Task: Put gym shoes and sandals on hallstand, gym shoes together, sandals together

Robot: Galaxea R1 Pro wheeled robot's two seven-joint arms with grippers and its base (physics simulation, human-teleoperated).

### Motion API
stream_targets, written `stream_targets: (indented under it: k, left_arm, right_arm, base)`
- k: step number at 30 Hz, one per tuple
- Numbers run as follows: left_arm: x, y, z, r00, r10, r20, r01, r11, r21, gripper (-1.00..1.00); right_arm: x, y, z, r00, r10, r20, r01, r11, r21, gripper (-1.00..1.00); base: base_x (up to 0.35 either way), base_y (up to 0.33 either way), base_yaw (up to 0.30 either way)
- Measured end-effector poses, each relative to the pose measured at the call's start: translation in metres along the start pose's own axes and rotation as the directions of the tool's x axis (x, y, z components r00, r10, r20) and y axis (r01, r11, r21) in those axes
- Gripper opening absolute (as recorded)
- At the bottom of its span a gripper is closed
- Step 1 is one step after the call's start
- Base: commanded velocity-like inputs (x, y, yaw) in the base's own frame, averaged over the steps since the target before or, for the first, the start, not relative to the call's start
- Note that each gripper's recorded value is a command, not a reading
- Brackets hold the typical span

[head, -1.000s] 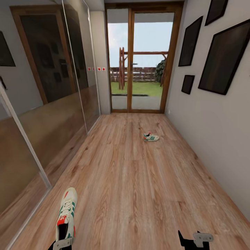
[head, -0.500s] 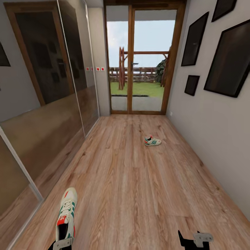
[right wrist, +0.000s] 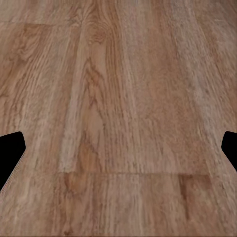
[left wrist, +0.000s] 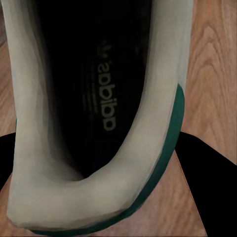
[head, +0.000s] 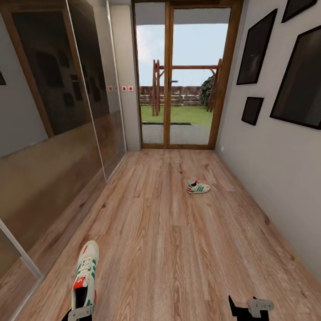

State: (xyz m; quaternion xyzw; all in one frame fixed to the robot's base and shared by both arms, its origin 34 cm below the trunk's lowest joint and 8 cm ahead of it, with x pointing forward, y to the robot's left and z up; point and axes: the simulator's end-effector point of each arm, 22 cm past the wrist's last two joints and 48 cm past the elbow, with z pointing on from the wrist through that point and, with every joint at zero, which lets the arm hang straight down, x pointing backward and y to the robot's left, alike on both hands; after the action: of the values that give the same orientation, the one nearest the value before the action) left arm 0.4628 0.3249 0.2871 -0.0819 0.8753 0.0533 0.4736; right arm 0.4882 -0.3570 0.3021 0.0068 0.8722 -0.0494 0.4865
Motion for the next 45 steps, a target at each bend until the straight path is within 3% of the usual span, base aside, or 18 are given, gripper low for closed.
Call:
stream_targets:
  k: [45]
  left_arm:
    - [-0.0001, -0.0001, 0.0000, 1.000, 0.000, 0.000, 0.000, 1.000, 0.000, -1.00]
  right_arm:
    - [-0.0002, 0.0009, 0.0001, 1.000, 0.001, 0.001, -0.001, 1.000, -0.001, 1.00]
  base:
    - [0.335, 0.003, -0.012]
